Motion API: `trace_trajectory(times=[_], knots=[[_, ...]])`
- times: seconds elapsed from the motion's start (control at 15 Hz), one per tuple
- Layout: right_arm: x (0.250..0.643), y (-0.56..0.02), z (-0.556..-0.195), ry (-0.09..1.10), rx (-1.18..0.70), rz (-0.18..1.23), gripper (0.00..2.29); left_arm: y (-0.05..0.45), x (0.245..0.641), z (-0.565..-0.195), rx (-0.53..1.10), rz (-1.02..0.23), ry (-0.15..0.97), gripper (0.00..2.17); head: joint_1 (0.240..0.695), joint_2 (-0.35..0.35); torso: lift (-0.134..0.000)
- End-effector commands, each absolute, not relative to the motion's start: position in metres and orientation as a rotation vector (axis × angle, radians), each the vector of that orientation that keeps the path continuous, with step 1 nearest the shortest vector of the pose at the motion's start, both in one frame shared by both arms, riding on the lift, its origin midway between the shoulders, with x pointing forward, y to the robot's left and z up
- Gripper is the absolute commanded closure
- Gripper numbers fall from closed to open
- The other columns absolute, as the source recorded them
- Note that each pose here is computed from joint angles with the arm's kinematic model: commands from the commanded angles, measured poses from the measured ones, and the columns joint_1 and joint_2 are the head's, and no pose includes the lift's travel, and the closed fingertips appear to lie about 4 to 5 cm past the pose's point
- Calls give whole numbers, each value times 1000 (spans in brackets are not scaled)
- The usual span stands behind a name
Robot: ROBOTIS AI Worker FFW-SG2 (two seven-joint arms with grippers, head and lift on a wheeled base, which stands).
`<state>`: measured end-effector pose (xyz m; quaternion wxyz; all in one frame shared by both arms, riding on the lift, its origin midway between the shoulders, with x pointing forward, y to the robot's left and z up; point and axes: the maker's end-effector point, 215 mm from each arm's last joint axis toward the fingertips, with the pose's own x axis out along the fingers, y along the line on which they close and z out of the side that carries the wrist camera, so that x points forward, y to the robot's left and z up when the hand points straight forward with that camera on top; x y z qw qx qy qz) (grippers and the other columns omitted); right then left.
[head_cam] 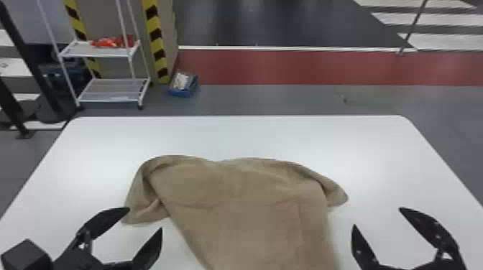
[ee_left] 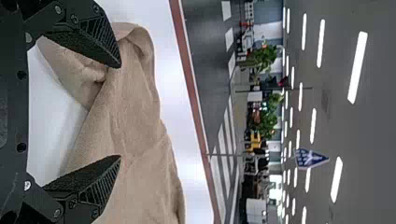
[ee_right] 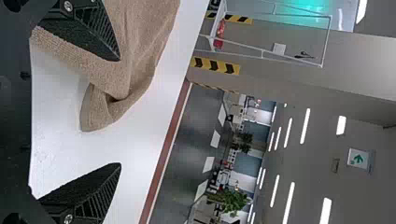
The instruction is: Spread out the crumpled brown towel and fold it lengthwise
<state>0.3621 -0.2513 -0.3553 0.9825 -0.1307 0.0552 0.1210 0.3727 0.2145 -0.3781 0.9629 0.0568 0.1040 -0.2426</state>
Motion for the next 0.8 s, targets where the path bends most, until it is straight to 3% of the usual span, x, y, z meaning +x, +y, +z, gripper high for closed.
trace_trajectory(times=[0.0, 0.2, 0.47, 0.73], knots=[[353, -257, -345, 106, -272, 241, 76, 215, 373, -400, 117, -545, 320, 235, 695, -45, -128], [341, -243, -348, 130, -312, 323, 76, 208, 374, -417, 102, -593, 414, 269, 695, -70, -128], [328, -237, -405, 329, -480, 362, 90, 203, 389, -417, 110, -595, 434, 269, 695, -55, -128], [322, -234, -428, 403, -536, 374, 130, 202, 408, -417, 142, -585, 433, 269, 695, -55, -128]])
